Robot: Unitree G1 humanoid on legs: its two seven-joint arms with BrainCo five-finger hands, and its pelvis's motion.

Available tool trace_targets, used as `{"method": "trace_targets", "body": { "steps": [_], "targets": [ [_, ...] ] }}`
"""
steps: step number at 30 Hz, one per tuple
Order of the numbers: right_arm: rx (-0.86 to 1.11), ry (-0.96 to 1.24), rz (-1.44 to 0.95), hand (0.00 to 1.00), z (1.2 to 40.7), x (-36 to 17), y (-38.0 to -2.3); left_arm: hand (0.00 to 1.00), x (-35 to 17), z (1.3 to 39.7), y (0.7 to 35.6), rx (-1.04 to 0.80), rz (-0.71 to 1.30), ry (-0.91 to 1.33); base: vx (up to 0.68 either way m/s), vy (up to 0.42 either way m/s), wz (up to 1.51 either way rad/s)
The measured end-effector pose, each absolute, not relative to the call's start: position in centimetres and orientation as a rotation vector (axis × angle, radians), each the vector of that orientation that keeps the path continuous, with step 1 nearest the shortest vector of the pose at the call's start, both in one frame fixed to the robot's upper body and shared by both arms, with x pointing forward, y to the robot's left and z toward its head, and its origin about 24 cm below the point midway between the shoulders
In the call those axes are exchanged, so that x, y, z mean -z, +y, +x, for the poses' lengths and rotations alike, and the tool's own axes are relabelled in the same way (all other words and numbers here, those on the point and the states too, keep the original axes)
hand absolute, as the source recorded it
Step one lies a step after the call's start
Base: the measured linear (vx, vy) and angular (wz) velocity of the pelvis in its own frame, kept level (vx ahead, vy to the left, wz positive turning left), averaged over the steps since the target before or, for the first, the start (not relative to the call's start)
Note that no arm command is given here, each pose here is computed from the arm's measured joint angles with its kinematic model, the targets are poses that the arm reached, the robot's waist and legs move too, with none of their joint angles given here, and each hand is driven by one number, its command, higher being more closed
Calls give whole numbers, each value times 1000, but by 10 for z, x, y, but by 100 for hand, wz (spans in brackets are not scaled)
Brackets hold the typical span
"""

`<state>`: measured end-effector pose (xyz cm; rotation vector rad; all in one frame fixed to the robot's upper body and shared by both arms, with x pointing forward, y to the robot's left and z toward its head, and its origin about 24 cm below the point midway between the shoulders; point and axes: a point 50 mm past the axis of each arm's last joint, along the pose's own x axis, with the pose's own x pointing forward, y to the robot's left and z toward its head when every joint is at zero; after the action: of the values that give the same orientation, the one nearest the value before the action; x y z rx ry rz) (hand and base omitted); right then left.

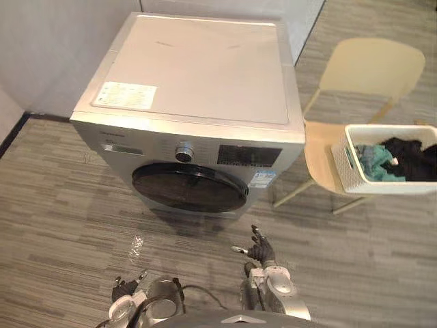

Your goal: Pick up the laundry basket with both hands and put the clothes into the washing machine.

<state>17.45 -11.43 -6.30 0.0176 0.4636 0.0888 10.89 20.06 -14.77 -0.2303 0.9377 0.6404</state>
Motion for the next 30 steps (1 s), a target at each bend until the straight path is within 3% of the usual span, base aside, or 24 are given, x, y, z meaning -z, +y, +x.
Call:
{"method": "trace_targets", "body": {
  "steps": [3, 7, 16, 23, 30],
  "targets": [
    [-208, 434, 15, 0, 176, 58, -93, 0, 147, 113, 202, -608, -197, 933, -104, -7, -5],
    [-253, 260, -163, 0, 216, 31, -102, 0, 147, 117, 203, -583, -169, 939, -102, -5, -8],
    [-54, -106, -524, 0, 282, -50, -150, 0, 151, 105, 216, -596, -114, 996, -20, -24, -1],
    [-7, -191, -589, 0, 300, -75, -159, 0, 148, 110, 217, -577, -88, 975, -30, 3, 14],
    [-65, -132, -564, 0, 362, -111, -177, 0, 144, 121, 211, -510, -76, 932, -69, 4, 13]
  ]
}}
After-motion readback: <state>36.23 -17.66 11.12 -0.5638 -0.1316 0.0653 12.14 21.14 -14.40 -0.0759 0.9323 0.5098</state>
